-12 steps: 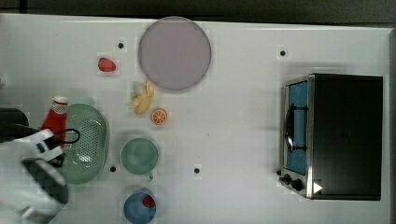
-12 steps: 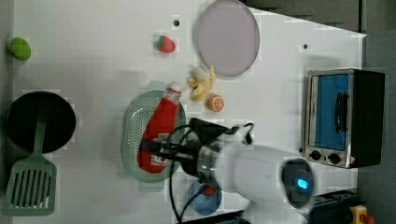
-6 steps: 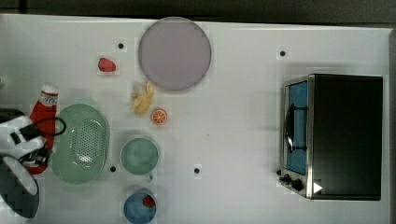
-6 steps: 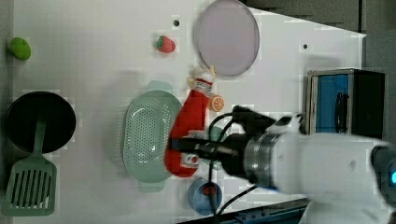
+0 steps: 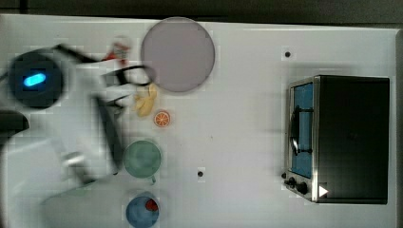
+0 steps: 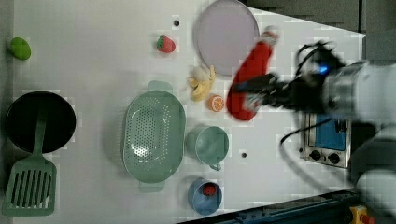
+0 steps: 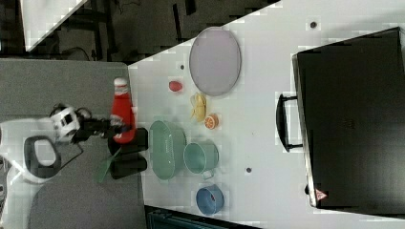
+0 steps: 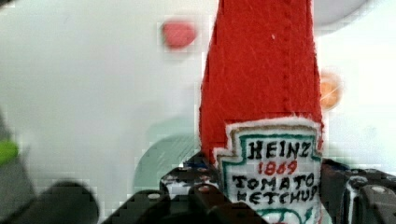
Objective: Pick ketchup from strainer and place it on the table
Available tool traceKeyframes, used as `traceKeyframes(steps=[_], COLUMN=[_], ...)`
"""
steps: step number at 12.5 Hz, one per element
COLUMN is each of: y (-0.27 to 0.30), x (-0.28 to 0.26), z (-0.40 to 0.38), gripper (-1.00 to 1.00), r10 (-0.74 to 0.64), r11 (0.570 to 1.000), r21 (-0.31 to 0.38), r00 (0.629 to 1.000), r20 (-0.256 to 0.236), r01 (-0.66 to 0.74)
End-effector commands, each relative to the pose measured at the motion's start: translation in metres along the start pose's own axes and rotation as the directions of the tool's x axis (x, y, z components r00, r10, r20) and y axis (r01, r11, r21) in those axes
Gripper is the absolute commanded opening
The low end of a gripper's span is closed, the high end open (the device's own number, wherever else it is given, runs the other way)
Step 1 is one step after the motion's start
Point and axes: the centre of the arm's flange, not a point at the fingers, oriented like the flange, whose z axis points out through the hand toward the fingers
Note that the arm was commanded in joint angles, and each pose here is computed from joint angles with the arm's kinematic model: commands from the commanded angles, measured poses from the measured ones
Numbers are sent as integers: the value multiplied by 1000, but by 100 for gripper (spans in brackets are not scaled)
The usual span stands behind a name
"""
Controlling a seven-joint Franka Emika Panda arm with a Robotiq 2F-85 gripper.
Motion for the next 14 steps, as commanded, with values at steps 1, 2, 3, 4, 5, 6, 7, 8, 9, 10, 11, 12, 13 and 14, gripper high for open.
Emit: traceKeyframes(steps=[1, 2, 3, 4, 5, 6, 7, 8, 9, 10, 11, 12, 13, 14], y=[86, 109, 130, 151, 171, 188, 203, 216, 227, 235, 242, 248, 252, 256], x=[74, 88, 100, 109, 114, 117, 117, 115, 111, 105, 97, 90, 85, 81], z=[-15, -16, -17, -14, -7, 2, 13, 24, 37, 52, 69, 85, 102, 118], gripper=[21, 21, 21, 21, 21, 21, 21, 21, 21, 21, 21, 21, 21, 21], r10=[62, 100, 140, 176, 205, 226, 248, 268, 283, 294, 303, 307, 309, 308], r11=[998, 995, 990, 984, 978, 972, 966, 960, 955, 951, 947, 945, 944, 945], r21=[-10, -14, -19, -29, -42, -57, -72, -89, -105, -124, -143, -154, -153, -144], r00=[998, 994, 989, 984, 979, 974, 969, 963, 958, 953, 948, 945, 945, 946], r20=[-28, -33, -37, -33, -22, -7, 8, 26, 45, 69, 94, 109, 109, 96], r01=[-62, -101, -141, -177, -205, -226, -247, -265, -277, -285, -288, -289, -291, -293])
